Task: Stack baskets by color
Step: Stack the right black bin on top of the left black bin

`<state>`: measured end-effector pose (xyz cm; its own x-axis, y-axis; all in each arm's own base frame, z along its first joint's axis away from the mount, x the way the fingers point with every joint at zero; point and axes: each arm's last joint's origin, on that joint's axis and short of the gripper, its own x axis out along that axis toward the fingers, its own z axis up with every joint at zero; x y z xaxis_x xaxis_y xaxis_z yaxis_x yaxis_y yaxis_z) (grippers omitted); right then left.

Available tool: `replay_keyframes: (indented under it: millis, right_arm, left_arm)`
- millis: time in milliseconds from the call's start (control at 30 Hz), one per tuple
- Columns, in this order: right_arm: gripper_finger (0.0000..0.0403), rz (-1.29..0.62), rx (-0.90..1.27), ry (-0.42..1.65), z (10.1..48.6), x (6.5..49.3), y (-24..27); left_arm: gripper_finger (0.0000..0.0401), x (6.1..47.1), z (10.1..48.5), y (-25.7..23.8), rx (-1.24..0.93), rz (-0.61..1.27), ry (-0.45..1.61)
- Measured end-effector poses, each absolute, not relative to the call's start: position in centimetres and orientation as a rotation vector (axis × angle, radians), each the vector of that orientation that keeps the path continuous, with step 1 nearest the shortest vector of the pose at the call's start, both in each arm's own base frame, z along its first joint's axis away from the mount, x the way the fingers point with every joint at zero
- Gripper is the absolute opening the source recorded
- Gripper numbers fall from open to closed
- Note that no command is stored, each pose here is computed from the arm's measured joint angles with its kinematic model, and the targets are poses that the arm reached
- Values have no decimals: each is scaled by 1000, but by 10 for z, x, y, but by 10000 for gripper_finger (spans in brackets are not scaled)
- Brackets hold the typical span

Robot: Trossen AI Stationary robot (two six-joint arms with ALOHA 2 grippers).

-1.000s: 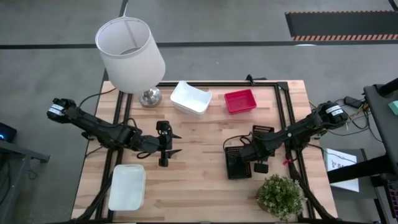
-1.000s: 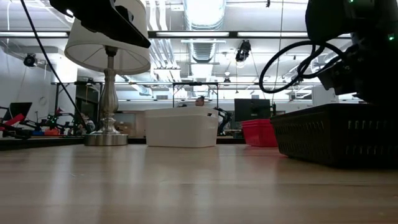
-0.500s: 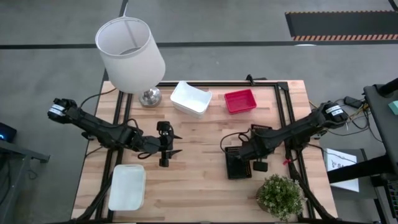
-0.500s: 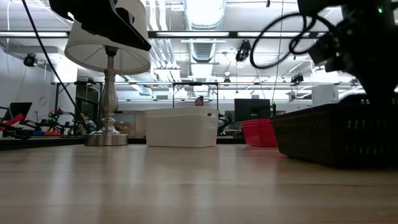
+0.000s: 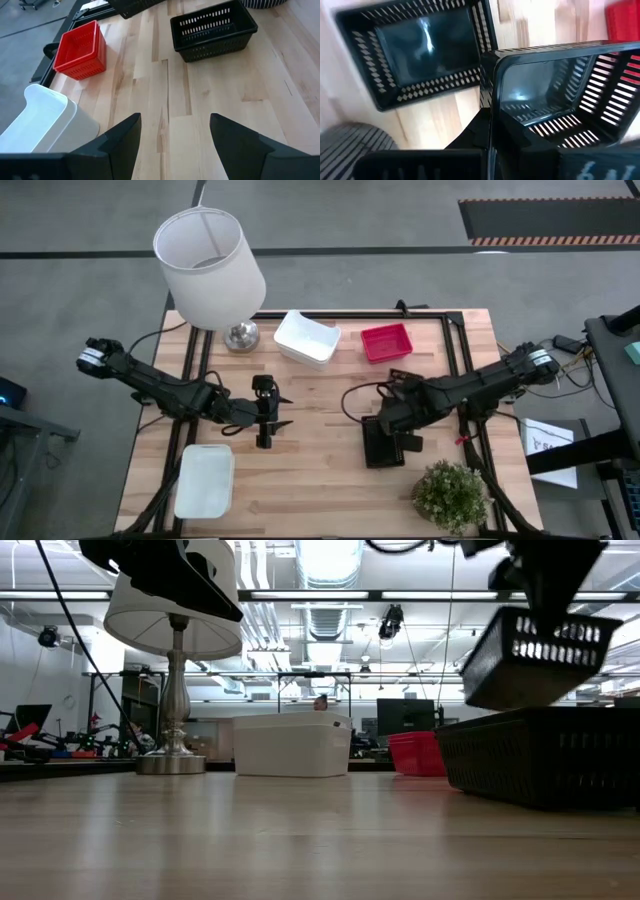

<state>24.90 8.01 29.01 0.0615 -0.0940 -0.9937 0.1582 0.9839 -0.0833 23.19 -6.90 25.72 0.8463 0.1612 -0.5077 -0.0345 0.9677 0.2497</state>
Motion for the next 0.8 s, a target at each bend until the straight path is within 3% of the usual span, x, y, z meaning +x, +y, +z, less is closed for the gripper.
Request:
replay_keyframes:
  millis: [800]
  right_arm:
    - [9,-121,-37,1519,299,306,155]
  left_arm:
    - [221,232,257,-69,236,105,555]
